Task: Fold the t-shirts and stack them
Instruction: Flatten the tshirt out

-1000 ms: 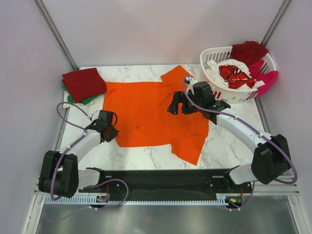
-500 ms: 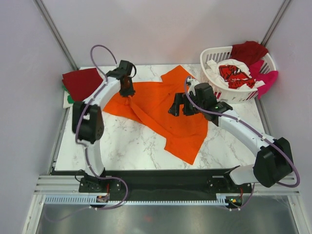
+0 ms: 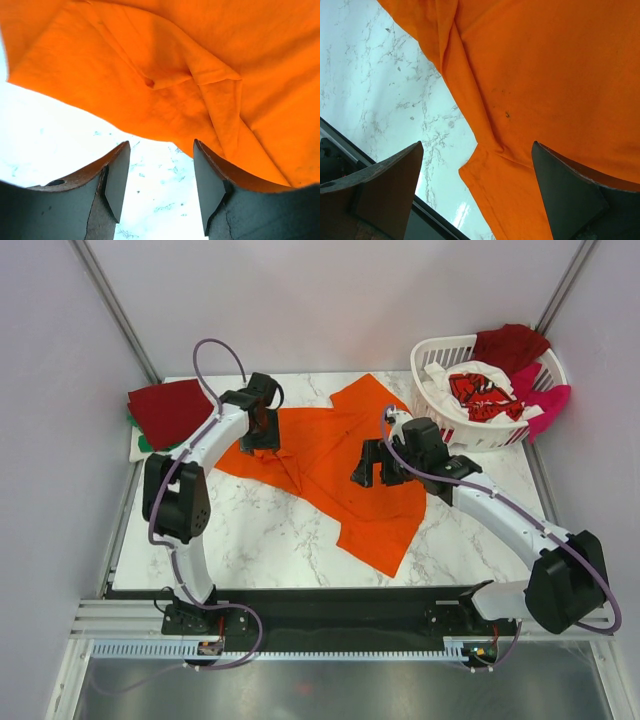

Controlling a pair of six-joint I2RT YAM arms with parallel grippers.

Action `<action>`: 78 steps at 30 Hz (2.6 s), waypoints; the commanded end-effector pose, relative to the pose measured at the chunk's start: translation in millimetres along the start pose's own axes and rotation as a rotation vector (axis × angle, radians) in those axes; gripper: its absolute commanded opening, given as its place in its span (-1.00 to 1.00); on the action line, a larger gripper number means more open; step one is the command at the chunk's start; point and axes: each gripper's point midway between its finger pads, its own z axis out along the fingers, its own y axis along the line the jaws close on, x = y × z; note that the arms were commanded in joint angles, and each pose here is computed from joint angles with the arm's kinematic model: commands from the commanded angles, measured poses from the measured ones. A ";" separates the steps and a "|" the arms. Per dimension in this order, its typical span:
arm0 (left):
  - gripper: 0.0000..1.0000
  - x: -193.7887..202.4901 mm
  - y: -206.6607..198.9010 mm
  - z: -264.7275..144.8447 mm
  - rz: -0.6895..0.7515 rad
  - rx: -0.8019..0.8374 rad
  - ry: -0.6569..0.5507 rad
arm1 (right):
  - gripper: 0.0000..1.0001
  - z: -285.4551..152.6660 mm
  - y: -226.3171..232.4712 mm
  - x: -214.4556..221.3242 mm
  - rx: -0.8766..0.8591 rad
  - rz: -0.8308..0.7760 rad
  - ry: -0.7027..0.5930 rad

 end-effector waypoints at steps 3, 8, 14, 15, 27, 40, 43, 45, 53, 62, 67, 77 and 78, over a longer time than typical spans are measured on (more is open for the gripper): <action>0.21 -18.1 7.3 -8.7 -0.076 -0.012 -0.112 | 0.96 3.4 -2.8 3.6 0.005 -0.008 -0.001; 0.22 -23.4 2.8 4.1 -0.115 0.006 -0.103 | 0.96 4.3 -8.0 11.0 0.019 -0.013 0.013; 0.11 -26.3 0.5 23.5 -0.146 0.019 -0.073 | 0.96 6.0 -13.3 18.5 0.033 -0.016 0.027; 0.08 -27.6 -0.3 27.3 -0.149 0.020 -0.072 | 0.96 7.6 -14.8 20.3 0.037 -0.016 0.033; 0.00 -32.3 2.1 46.9 -0.163 0.012 -0.058 | 0.96 14.9 -22.2 29.5 0.054 -0.022 0.064; -0.40 -31.7 2.2 68.0 -0.159 0.003 -0.038 | 0.96 20.5 -26.8 35.2 0.064 -0.029 0.082; -0.69 -32.7 2.9 68.3 -0.159 0.002 -0.041 | 0.96 21.8 -29.6 35.9 0.075 -0.030 0.085; -0.82 -34.2 4.1 66.3 -0.156 -0.001 -0.049 | 0.96 23.3 -31.2 36.3 0.079 -0.031 0.088; -0.81 -44.0 8.5 34.4 -0.145 0.019 -0.108 | 0.96 24.4 -30.1 35.8 0.076 -0.034 0.086; 0.28 -28.6 11.9 28.3 -0.170 0.027 -0.093 | 0.96 22.3 -28.4 33.7 0.069 -0.034 0.079; 0.22 -17.6 5.3 34.0 -0.170 0.050 -0.061 | 0.96 24.7 -29.9 35.1 0.073 -0.033 0.085; 0.04 -19.0 -1.5 49.9 -0.167 0.061 -0.054 | 0.96 24.7 -33.1 37.4 0.085 -0.037 0.088; 0.01 -21.0 -2.5 50.5 -0.166 0.063 -0.056 | 0.96 24.6 -34.4 37.6 0.089 -0.037 0.087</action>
